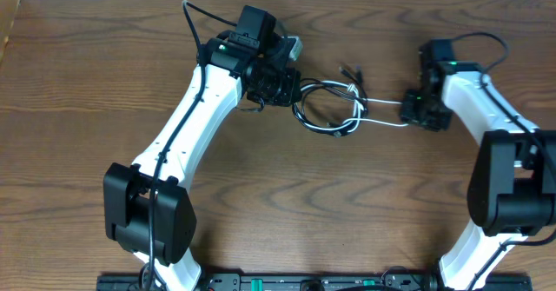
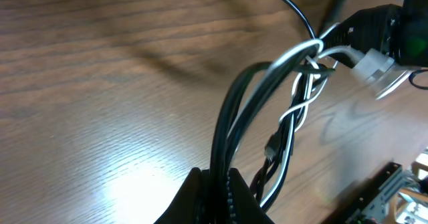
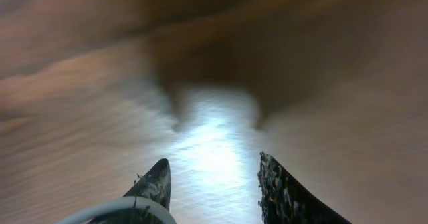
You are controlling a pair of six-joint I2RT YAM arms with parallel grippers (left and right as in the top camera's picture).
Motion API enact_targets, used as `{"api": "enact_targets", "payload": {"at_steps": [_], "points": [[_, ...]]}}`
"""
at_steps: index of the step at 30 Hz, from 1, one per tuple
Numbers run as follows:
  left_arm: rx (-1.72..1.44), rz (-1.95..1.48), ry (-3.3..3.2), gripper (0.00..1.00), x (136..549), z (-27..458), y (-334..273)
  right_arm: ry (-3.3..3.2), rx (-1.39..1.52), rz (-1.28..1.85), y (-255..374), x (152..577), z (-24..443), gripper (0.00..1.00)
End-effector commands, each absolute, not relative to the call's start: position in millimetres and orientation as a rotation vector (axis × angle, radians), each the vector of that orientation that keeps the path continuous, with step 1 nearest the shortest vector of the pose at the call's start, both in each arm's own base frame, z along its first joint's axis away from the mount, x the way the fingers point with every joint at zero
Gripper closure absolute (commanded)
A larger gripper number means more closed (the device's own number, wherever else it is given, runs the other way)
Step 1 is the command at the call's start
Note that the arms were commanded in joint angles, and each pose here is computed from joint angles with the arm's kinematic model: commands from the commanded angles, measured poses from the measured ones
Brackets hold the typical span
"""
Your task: Untangle cables
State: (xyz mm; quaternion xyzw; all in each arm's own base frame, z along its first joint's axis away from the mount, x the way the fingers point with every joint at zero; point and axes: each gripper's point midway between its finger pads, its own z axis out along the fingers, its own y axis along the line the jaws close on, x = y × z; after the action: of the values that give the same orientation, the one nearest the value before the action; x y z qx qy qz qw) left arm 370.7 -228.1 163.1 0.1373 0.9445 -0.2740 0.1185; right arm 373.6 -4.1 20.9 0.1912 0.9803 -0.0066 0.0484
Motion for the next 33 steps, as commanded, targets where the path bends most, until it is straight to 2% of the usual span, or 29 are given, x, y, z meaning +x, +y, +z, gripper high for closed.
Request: {"api": "enact_targets", "payload": {"at_steps": [1, 11, 14, 17, 21, 25, 33], "points": [[0.323, -0.756, 2.768, 0.93, 381.7, 163.3, -209.8, 2.925, 0.727, -0.221, -53.5, 367.8, 30.0, 0.62], [0.308, -0.692, 2.776, 0.92, 384.7, 160.0, -202.9, 2.922, 0.979, -0.217, -104.2, 343.0, 28.6, 0.62], [0.306, -0.685, 2.779, 0.93, 385.1, 158.4, -202.2, 2.957, 0.941, -0.030, -89.1, 345.8, 26.8, 0.68], [0.312, -0.687, 2.797, 0.92, 382.5, 153.9, -204.5, 2.977, 0.863, 0.103, -72.6, 351.3, 27.2, 0.80], [0.340, -0.686, 2.838, 0.93, 375.9, 141.9, -212.9, 2.991, 0.736, 0.271, -46.9, 359.5, 29.5, 0.84], [0.359, -0.691, 2.838, 0.93, 375.6, 138.1, -219.1, 2.971, 0.479, 0.544, -3.9, 372.3, 38.5, 0.80], [0.408, -0.911, 2.757, 0.92, 375.3, 156.5, -242.3, 2.618, -0.127, 1.260, 107.1, 388.8, 98.3, 0.58]]}}
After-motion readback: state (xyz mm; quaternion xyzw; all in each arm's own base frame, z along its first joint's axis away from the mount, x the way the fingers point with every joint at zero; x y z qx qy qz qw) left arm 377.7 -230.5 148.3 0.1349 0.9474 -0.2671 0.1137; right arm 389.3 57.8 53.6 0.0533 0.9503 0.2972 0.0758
